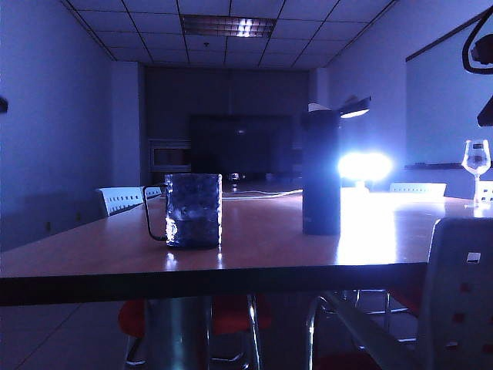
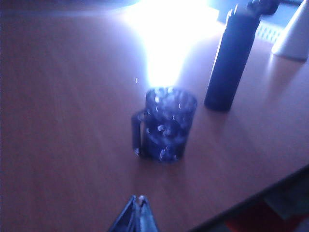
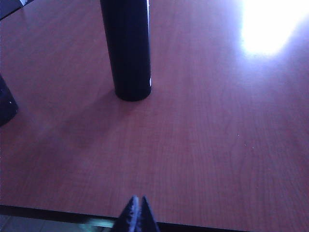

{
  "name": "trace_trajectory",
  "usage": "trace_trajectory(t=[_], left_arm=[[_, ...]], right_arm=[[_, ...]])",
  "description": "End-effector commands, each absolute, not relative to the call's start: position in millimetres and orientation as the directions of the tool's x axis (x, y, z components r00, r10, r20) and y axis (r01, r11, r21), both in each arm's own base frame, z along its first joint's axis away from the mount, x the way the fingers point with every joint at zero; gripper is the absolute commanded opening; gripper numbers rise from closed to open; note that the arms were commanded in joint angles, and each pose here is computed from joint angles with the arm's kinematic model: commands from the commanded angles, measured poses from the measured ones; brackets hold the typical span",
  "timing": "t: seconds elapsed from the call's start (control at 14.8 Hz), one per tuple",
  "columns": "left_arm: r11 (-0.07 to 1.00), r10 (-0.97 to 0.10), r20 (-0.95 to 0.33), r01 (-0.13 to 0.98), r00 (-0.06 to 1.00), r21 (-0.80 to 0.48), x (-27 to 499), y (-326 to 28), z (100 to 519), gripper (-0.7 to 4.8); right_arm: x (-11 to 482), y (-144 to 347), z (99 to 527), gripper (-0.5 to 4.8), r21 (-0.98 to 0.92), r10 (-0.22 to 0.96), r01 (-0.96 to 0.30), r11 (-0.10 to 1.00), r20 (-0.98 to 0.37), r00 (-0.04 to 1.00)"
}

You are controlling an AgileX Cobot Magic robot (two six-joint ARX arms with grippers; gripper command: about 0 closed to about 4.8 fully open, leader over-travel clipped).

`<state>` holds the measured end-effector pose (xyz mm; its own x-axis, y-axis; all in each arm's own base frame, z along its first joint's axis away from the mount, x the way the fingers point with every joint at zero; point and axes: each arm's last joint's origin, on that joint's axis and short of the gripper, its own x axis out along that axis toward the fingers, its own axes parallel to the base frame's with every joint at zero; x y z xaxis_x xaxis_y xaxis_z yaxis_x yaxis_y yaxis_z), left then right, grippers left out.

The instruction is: Pick up the black thermos cup, pour some water from it into the cup, and then put the thermos cup back on the table.

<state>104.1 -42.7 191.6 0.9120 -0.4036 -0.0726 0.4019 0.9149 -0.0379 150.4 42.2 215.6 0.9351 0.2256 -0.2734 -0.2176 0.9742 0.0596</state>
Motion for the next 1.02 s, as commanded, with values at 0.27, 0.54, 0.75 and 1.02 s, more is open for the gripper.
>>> trace_trajectory(t=[0.27,0.54,0.75,1.02], left_arm=[[0.978,-0.205,0.019,0.206,0.979,-0.033,100.7,-16.5,179.1,-0.06],[0.996,-0.094,-0.019,0.094,0.995,0.012,97.5,-4.5,163.4,-0.06],[0.997,-0.065,-0.051,0.066,0.997,0.028,97.5,-3.3,160.4,-0.06],[0.997,-0.078,-0.052,0.079,0.996,0.023,97.4,-4.1,160.3,-0.05]], right_arm=[[150.6,42.4,218.1,-0.05,0.064,0.225,-0.216,0.974,-0.257,0.940],[150.5,42.4,218.1,-0.05,0.064,0.225,-0.216,0.974,-0.257,0.940],[150.6,42.4,218.1,-0.05,0.063,0.222,-0.213,0.975,-0.256,0.941],[150.6,42.3,218.0,-0.05,0.063,0.222,-0.213,0.975,-0.257,0.941]])
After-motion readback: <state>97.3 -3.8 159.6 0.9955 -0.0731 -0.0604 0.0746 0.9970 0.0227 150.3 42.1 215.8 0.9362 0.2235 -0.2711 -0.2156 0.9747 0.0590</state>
